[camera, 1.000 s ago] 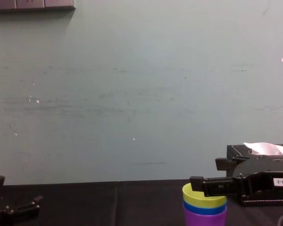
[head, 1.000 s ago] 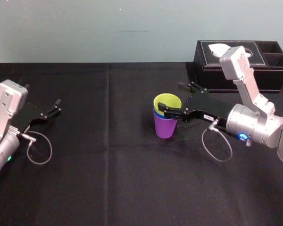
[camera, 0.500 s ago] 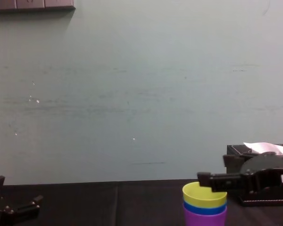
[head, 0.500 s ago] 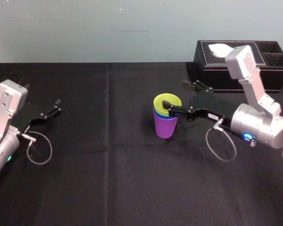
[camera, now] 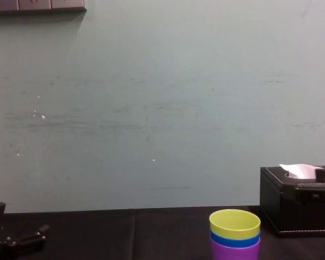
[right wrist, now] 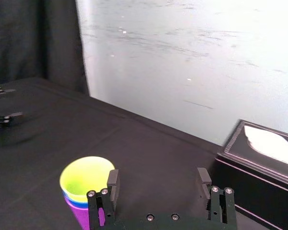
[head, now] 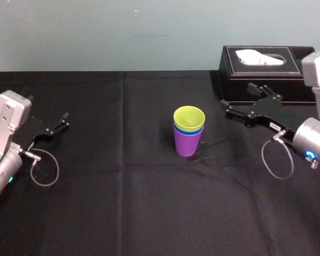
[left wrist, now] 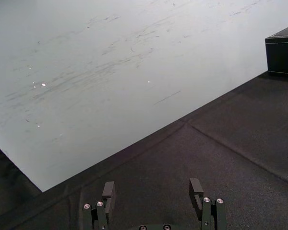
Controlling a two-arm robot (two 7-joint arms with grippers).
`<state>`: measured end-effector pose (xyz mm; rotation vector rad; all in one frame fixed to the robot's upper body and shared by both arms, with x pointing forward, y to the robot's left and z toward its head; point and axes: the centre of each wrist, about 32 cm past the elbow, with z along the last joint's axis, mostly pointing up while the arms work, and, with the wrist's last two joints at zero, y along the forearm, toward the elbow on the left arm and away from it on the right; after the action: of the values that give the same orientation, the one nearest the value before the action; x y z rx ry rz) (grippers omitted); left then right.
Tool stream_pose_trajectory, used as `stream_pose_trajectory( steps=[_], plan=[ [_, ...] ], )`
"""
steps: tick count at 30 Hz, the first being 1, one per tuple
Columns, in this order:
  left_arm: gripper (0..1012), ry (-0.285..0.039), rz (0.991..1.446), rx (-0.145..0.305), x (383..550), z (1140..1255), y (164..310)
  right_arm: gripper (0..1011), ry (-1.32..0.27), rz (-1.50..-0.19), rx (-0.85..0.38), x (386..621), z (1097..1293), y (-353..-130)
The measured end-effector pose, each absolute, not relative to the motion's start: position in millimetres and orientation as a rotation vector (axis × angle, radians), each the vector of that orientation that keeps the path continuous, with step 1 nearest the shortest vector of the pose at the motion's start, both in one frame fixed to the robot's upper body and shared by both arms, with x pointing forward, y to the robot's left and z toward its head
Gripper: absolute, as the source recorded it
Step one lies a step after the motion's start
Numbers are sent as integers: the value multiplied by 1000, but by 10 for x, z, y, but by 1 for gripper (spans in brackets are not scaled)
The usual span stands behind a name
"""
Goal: Stack the three plastic cups sequentially using one hand.
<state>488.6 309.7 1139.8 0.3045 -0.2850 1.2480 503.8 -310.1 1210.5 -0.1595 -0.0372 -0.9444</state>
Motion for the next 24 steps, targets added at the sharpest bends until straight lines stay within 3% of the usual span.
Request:
stream_pose_trajectory(
  steps=[24],
  plan=[
    [1012, -285, 1248, 304, 4886, 11398, 3097, 1003, -25, -1185, -205, 4967, 11574, -3484]
  ],
)
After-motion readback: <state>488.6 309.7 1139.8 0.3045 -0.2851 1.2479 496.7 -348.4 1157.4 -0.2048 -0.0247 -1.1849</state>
